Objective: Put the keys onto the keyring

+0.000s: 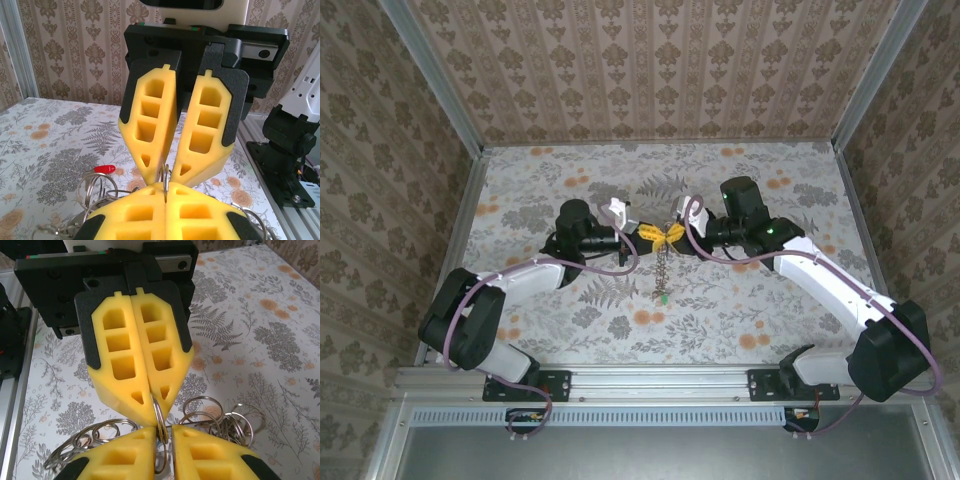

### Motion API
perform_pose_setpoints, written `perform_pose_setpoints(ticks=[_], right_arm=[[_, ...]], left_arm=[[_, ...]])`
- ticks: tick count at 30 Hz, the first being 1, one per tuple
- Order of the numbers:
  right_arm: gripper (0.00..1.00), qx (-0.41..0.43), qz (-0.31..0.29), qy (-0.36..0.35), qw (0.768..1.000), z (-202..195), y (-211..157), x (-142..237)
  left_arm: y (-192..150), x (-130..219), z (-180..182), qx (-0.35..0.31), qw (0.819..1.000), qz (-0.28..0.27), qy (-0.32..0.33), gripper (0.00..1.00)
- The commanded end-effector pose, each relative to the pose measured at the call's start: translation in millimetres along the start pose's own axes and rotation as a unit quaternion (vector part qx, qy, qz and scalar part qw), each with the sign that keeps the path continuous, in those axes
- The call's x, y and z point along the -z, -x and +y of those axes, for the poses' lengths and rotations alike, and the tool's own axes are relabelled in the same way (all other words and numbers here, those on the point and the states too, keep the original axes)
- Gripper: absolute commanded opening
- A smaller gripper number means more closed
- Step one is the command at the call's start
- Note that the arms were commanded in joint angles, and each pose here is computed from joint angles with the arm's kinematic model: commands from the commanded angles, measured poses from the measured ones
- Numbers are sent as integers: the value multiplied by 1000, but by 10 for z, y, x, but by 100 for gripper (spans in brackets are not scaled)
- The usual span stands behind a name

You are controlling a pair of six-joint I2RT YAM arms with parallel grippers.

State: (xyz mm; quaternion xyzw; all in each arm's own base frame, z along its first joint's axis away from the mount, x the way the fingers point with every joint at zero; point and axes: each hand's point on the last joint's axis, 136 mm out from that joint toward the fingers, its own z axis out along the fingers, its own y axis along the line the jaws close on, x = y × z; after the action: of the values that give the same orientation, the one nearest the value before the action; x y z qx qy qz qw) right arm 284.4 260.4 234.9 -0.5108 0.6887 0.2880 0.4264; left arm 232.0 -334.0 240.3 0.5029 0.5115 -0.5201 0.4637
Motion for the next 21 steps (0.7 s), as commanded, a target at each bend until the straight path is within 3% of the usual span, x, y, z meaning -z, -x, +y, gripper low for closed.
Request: perform_pose_setpoints(ticks=[1, 9, 11, 15, 21], right_arm=[[18, 15, -29, -8, 999, -18, 133, 25], [0, 13, -6, -4, 1000, -8, 51, 27], [0, 12, 9, -1, 1000, 7, 22, 31], [0, 27, 75, -5, 997, 49, -70, 54], [0, 45, 195, 1, 980, 125, -208, 162]], left_arm=[[138, -10, -97, -23, 999, -16, -22, 0], [140, -5, -65, -23, 1000, -10, -11, 0], [92, -6, -65, -24, 1000, 7, -10, 12], [-17, 19, -55, -34, 998, 49, 7, 26], [-141, 53, -63, -53, 993, 103, 20, 30]])
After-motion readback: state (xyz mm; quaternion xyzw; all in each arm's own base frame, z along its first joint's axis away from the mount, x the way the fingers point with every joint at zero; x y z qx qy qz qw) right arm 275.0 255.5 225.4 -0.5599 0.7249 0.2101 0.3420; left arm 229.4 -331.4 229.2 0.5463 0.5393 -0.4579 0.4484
